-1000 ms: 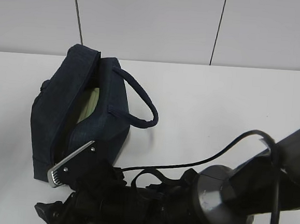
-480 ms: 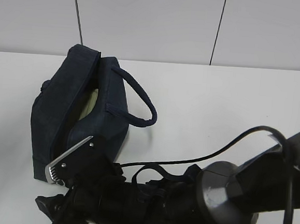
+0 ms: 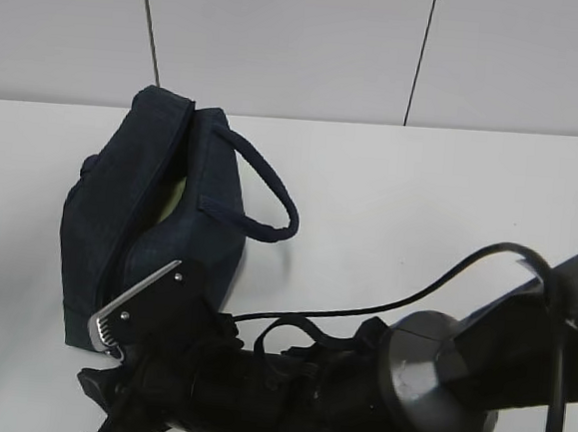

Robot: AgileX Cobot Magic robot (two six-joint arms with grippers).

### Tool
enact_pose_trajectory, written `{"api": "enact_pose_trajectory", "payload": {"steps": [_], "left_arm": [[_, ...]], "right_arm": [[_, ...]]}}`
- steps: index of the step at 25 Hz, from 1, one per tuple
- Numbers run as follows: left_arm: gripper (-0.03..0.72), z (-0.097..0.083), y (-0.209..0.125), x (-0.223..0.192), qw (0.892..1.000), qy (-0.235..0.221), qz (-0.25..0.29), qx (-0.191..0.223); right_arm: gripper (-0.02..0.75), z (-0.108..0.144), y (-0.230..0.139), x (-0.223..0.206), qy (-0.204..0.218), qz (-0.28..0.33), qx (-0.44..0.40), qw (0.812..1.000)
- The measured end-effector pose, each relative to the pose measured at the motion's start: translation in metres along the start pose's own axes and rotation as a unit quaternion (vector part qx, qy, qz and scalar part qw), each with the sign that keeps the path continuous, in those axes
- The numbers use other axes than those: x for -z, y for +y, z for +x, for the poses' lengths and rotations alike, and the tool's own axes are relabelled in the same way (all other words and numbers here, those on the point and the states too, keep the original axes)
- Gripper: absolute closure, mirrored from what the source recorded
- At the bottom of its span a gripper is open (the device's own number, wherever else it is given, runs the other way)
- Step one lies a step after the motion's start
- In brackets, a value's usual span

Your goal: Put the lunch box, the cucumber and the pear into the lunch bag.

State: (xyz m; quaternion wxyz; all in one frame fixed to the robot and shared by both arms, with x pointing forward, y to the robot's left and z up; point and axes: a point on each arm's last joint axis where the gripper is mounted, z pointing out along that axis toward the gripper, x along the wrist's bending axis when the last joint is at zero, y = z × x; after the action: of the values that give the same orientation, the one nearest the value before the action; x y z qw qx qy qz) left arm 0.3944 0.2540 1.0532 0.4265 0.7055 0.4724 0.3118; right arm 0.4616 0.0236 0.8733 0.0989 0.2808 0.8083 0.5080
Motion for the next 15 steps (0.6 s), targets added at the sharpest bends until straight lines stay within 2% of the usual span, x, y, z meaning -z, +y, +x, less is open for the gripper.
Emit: {"api": "enact_pose_trajectory", "payload": {"steps": [5, 6, 9, 10, 15], "left_arm": [[0.347, 0.0, 0.0, 0.0, 1.0, 0.0, 0.0, 0.0], [0.347, 0.0, 0.0001, 0.0002, 1.0, 0.0, 0.0, 0.0], [0.347, -0.0001, 0.0003, 0.0008, 1.0, 0.0, -0.002, 0.0], [0.347, -0.0001, 0.0004, 0.001, 1.0, 0.0, -0.002, 0.0], [0.347, -0.0001, 0.0004, 0.001, 1.0, 0.0, -0.002, 0.0]], "right_arm": [[0.528, -0.0028, 0.0007, 0.0, -0.015, -0.003, -0.008, 1.0], [0.533, -0.0035, 0.0008, 0.0, -0.019, -0.004, -0.012, 1.0], [0.692, -0.0054, 0.0011, 0.0001, -0.03, -0.006, -0.021, 0.999], [0.723, -0.0056, 0.0012, 0.0001, -0.031, -0.006, -0.022, 0.999], [0.738, -0.0058, 0.0012, 0.0001, -0.032, -0.007, -0.022, 0.999]]}}
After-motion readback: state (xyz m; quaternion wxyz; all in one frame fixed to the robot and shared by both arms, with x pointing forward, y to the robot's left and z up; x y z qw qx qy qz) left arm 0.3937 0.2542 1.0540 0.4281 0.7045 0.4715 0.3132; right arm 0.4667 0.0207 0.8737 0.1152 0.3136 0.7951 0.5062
